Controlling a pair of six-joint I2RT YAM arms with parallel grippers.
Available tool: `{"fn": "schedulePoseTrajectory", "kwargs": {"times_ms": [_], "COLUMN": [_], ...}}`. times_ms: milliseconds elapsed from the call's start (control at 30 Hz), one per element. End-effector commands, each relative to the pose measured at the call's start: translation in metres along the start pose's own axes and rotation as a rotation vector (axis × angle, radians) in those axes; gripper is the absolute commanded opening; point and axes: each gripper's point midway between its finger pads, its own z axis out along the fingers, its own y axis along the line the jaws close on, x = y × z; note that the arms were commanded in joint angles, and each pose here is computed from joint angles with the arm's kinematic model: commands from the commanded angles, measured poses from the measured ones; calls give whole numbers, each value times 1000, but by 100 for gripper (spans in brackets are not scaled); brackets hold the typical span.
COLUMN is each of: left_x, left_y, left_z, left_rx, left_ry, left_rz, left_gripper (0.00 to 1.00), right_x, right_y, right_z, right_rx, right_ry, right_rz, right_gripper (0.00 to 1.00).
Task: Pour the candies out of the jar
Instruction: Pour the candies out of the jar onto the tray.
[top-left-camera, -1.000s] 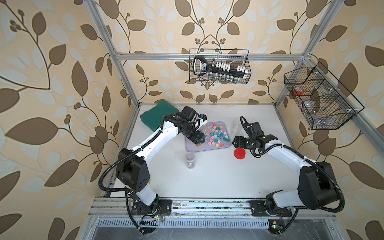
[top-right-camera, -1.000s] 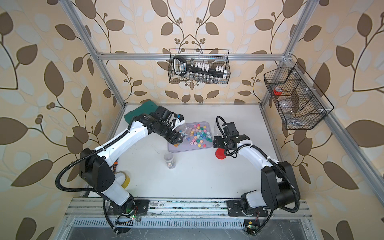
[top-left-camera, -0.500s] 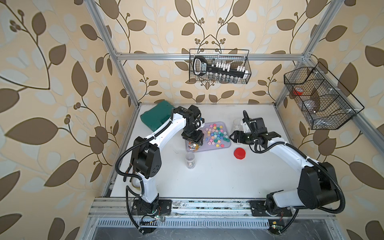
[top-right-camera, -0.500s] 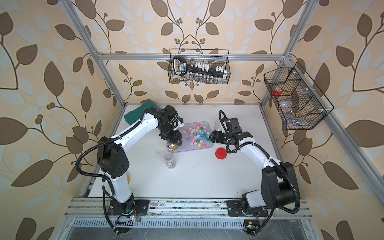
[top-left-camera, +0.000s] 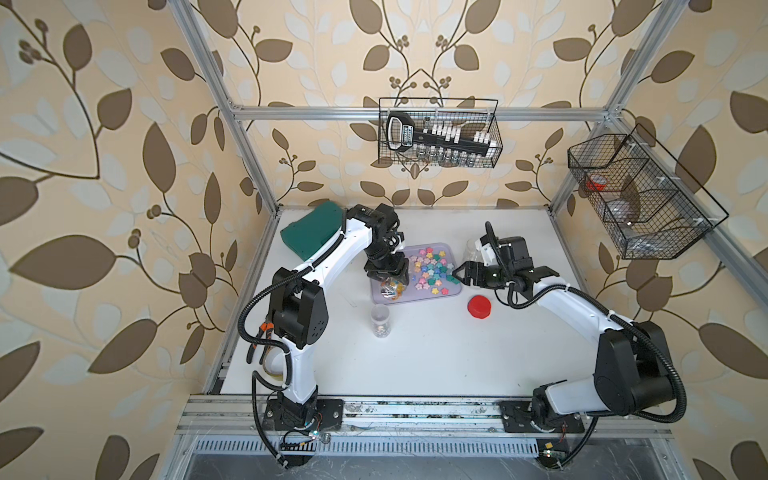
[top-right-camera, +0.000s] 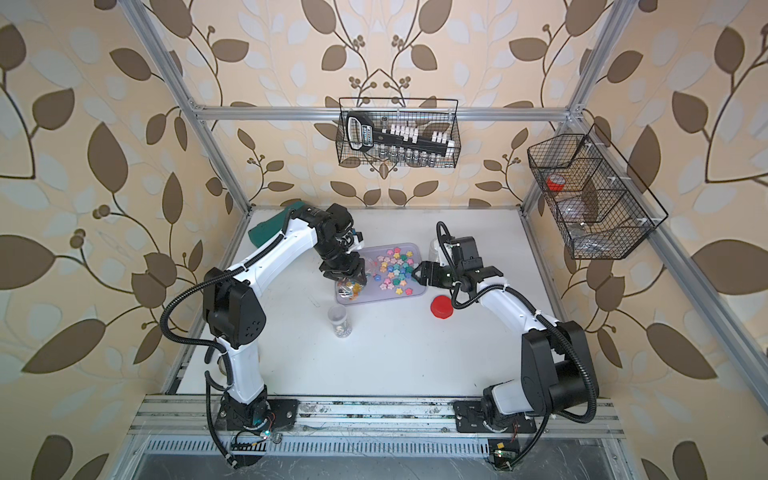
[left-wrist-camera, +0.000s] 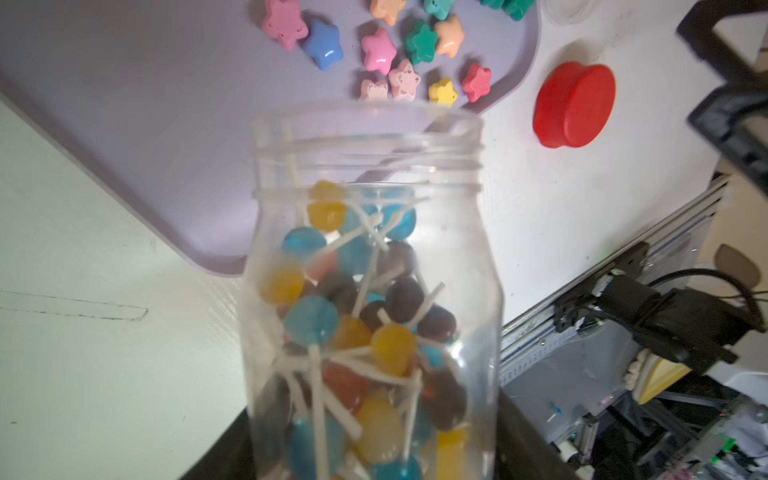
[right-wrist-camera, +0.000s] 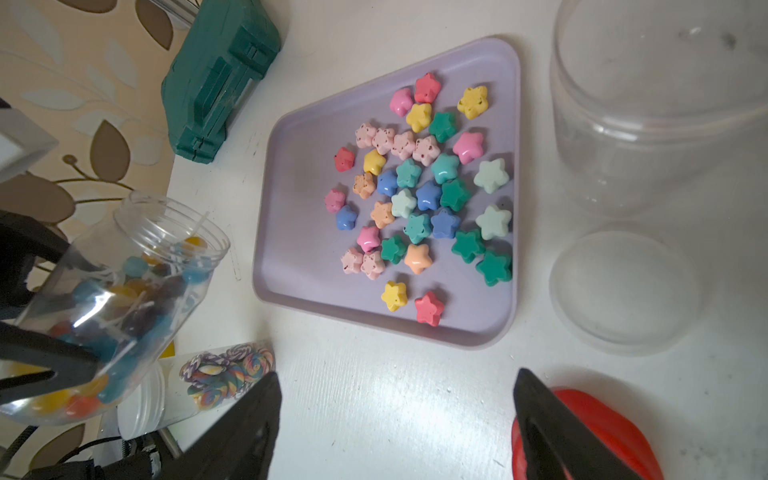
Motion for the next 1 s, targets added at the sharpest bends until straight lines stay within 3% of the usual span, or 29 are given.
{"fn": "schedulePoseTrajectory", "kwargs": {"times_ms": [0, 367, 967], "left_x": [0, -6, 3], "left_y": [-15, -17, -2], "left_z": [-14, -4, 24], "left_rx": [123, 184, 156], "left_ry": [-16, -3, 77], "left_rz": [-82, -152, -197], "left_gripper": [39, 39, 38], "right_x": [2, 3, 5], "right_y": [5, 2, -3], "right_z": [0, 2, 2], "right_rx": [-39, -56, -66], "right_ry": [1, 11, 15], "right_rz": [1, -3, 1], "right_gripper": [84, 84, 84]}}
